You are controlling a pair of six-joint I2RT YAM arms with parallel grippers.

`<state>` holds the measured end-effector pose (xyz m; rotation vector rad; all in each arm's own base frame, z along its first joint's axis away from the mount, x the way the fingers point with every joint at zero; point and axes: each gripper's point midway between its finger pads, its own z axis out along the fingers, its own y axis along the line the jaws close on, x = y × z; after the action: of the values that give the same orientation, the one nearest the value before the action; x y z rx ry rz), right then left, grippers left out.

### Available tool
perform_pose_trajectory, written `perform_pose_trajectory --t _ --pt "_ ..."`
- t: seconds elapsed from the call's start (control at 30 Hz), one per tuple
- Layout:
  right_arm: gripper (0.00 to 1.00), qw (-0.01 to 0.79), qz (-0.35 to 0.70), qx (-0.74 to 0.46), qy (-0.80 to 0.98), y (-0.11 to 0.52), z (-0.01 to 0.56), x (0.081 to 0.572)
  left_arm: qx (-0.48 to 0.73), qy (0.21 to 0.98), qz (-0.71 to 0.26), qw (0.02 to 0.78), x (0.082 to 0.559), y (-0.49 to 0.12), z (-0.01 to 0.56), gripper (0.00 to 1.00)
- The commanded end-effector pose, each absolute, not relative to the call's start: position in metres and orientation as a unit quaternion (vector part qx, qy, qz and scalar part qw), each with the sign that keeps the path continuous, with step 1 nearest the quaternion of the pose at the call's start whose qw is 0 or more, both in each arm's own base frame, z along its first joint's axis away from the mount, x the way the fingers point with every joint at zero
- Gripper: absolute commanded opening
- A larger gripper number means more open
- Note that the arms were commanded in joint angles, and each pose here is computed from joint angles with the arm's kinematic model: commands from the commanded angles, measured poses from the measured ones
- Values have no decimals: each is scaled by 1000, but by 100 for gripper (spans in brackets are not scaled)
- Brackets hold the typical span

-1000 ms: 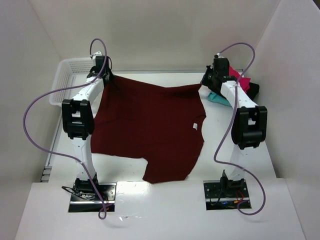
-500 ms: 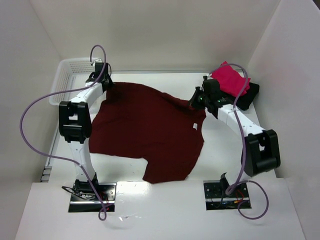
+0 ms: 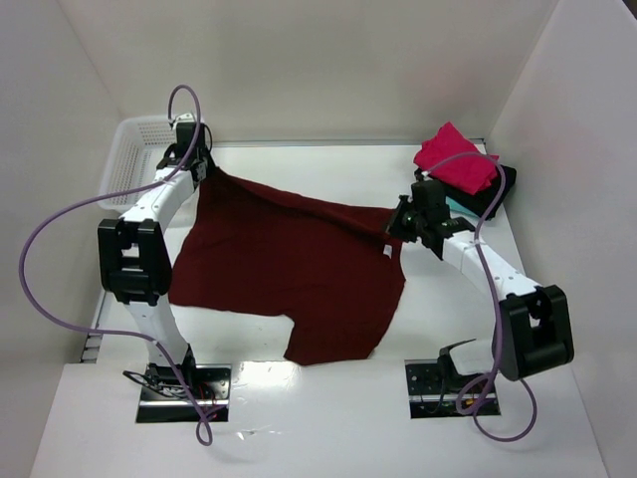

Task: Fold and stack the t-shirts
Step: Fold the flattened tshirt in 1/3 of the way

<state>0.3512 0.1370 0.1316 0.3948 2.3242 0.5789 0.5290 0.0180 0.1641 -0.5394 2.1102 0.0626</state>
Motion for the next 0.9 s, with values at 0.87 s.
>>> perform_pose_trajectory --t 0.87 --pt "0 287 225 183 913 127 85 276 -220 891 57 394 439 29 132 0"
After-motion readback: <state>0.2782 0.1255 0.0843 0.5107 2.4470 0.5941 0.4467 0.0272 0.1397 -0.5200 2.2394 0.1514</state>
